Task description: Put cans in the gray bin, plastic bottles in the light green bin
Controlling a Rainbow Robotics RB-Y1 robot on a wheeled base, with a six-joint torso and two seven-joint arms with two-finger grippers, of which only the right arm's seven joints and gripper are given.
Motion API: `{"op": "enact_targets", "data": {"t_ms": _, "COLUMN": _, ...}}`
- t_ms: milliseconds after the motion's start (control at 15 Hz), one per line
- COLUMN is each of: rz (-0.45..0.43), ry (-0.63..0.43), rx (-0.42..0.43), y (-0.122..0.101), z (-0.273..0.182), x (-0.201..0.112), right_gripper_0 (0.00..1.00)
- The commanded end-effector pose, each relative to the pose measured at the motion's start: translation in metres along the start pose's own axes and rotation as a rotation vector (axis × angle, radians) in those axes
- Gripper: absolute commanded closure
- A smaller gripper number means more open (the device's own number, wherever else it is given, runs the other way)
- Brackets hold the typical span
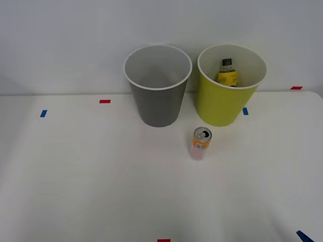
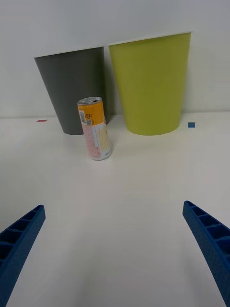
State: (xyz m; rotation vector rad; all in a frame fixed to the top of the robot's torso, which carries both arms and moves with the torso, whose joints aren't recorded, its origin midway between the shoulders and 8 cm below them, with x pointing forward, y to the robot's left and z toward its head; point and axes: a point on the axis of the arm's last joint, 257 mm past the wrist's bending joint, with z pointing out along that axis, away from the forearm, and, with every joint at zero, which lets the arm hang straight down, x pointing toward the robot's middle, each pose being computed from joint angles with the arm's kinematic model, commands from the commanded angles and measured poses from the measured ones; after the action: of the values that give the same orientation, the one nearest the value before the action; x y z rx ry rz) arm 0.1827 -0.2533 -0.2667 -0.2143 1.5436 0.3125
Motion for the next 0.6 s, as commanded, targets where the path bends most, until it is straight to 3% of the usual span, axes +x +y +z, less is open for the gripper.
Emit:
{"op": "enact_targets", "data": {"t_ms": 67, "rz": 0.0, "ry": 0.0, "rx": 0.0, "y": 0.0, "z": 0.0, "x": 0.0, "right_gripper_0": 0.0}}
{"op": "enact_targets", "data": {"t_ms": 600, "rz": 0.0, "ry": 0.0, "rx": 0.0, "y": 0.0, "z": 0.0, "x": 0.0, "right_gripper_0": 0.0}}
